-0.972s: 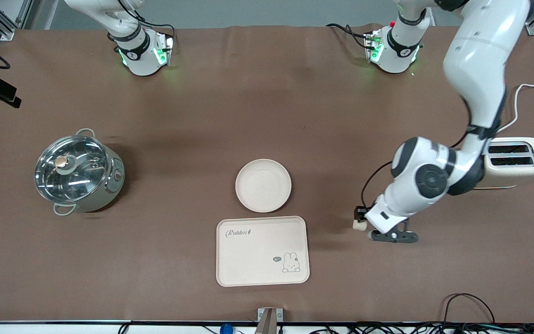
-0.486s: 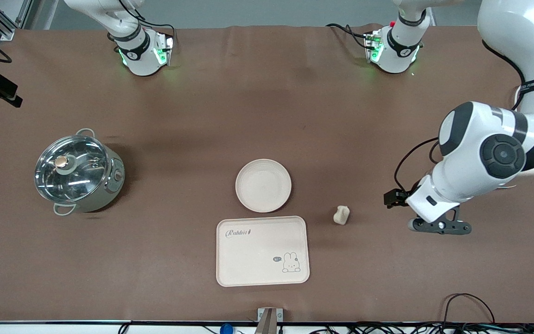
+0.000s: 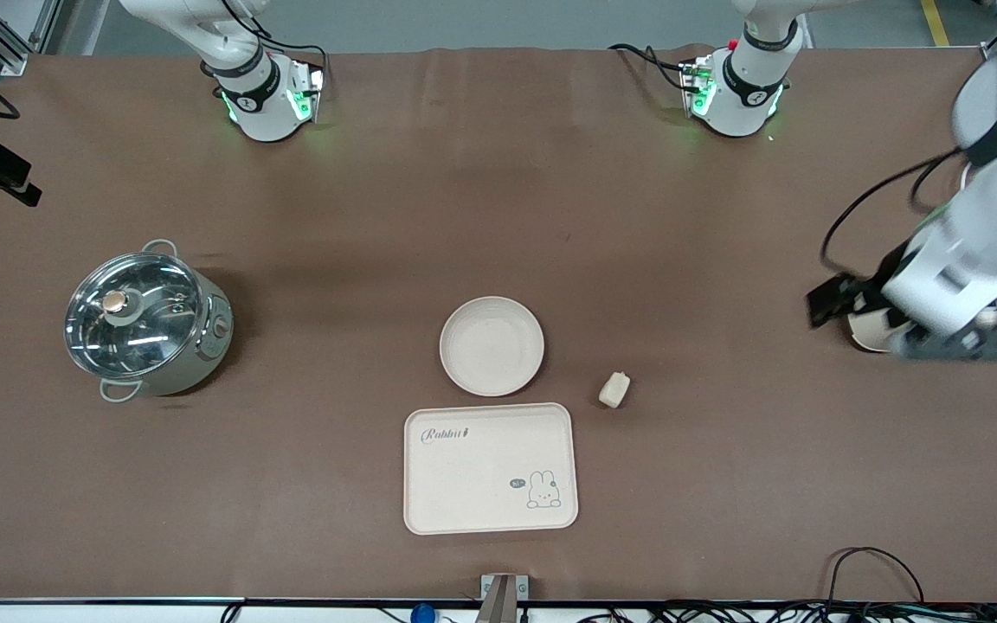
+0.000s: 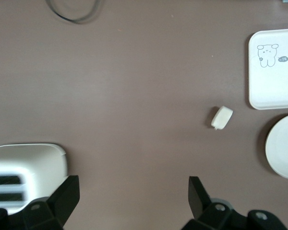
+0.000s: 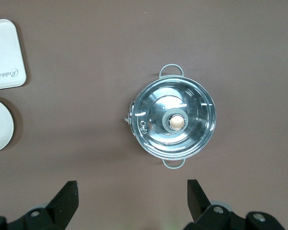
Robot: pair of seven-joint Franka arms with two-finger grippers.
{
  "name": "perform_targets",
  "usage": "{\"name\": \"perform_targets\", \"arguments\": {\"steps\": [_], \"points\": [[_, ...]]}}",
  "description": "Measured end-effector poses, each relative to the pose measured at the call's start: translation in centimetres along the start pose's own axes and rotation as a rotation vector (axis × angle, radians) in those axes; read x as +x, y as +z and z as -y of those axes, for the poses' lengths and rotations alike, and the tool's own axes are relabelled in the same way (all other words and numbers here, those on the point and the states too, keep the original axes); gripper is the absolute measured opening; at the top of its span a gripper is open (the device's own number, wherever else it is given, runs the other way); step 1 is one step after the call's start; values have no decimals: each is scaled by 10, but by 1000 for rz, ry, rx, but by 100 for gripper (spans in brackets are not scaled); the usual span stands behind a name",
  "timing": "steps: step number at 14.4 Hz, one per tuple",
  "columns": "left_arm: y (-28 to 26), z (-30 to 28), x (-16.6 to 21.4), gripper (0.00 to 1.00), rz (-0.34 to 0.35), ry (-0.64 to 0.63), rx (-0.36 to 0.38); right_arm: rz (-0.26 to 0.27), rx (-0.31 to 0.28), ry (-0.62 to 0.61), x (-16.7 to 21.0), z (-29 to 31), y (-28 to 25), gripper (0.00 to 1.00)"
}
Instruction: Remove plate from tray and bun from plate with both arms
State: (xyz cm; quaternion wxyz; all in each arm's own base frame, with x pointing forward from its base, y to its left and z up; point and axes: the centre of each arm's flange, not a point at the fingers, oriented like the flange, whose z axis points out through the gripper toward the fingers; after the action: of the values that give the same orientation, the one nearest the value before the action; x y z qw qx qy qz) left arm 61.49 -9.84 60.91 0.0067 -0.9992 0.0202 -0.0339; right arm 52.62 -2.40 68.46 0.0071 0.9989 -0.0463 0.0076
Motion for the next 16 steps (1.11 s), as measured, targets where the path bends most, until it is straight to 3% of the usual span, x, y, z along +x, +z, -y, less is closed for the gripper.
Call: {"name": "perform_targets", "arguments": {"steps": [3, 8, 11, 16], "points": [[-33, 31, -24, 100, 9, 29, 26, -3, 2, 1, 0, 0, 0, 100], [-33, 65, -37, 100, 55, 37, 17, -2, 8, 1, 0, 0, 0, 100], [-34, 75, -49, 100, 69, 38, 2, 0, 44, -1, 0, 3, 0, 100], [-38, 83, -54, 100, 62, 26, 0, 7, 47, 4, 0, 0, 1, 100]]}}
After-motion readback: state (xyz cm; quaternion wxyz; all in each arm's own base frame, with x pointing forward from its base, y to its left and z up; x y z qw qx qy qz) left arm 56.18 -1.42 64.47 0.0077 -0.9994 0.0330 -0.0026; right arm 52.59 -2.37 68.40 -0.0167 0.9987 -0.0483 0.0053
